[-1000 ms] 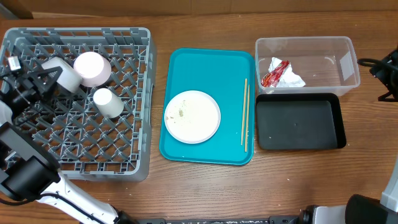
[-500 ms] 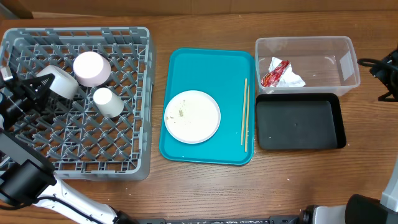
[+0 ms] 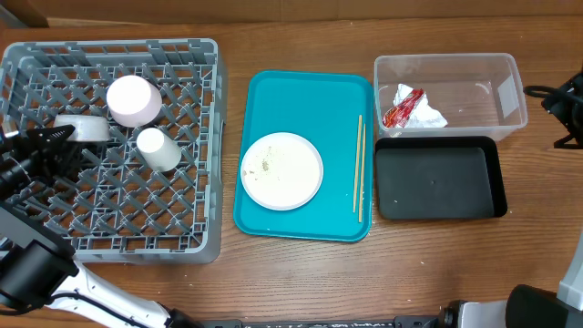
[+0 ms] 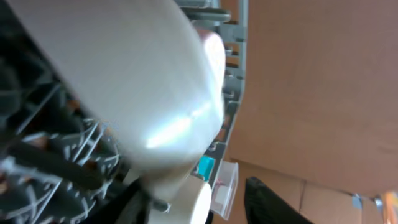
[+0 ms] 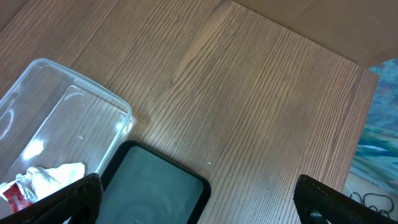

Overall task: Sort waste into correct bins and load items into the dishwasher
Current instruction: 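Lay the white bowl upside down in the rack and open the gripper, then lift the left gripper up out of the rack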

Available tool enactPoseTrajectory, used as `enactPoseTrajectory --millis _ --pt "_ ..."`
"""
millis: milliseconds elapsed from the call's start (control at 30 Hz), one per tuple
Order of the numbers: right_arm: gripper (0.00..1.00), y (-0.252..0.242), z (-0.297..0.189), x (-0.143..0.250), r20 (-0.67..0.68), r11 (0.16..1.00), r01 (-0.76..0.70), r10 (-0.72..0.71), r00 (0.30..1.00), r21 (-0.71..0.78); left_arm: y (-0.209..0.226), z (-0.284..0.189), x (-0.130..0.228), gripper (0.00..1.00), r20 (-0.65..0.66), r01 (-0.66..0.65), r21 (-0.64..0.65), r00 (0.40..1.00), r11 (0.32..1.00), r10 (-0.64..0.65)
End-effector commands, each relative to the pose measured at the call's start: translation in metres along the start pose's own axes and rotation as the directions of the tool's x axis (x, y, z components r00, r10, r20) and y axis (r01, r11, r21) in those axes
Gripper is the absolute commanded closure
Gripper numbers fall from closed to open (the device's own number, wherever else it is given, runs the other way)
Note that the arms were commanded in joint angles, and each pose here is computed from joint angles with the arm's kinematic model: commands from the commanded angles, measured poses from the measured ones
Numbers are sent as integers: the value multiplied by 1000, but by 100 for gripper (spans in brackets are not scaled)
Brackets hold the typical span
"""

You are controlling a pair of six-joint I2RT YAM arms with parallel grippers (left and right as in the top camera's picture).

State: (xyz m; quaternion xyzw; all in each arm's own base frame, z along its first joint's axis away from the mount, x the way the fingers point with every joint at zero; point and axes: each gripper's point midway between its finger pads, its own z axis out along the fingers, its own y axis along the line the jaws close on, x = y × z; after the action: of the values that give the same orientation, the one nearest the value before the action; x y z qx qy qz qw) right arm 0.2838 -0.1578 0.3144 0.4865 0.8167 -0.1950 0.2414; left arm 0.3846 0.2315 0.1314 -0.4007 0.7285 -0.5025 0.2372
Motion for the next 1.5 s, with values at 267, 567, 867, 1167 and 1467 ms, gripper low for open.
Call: enactPoseTrajectory --millis 267,567,867,1167,1467 --pt "0 -2 -2 -2 11 1000 -6 6 1000 2 -95 -72 15 70 233 -184 -427 924 885 304" --pt "0 -2 -2 -2 11 1000 -6 6 1000 1 -103 -60 13 96 241 -202 -680 846 705 475" --pt "0 -2 -2 -2 11 1000 -6 6 1000 2 -44 0 -14 96 105 -182 -861 851 476 514" --pt "0 -2 -2 -2 11 1000 -6 6 1000 2 8 15 -21 96 42 -151 -905 898 397 439" --pt "0 -2 -2 -2 11 1000 -6 6 1000 1 20 -28 -11 96 161 61 -964 909 260 383"
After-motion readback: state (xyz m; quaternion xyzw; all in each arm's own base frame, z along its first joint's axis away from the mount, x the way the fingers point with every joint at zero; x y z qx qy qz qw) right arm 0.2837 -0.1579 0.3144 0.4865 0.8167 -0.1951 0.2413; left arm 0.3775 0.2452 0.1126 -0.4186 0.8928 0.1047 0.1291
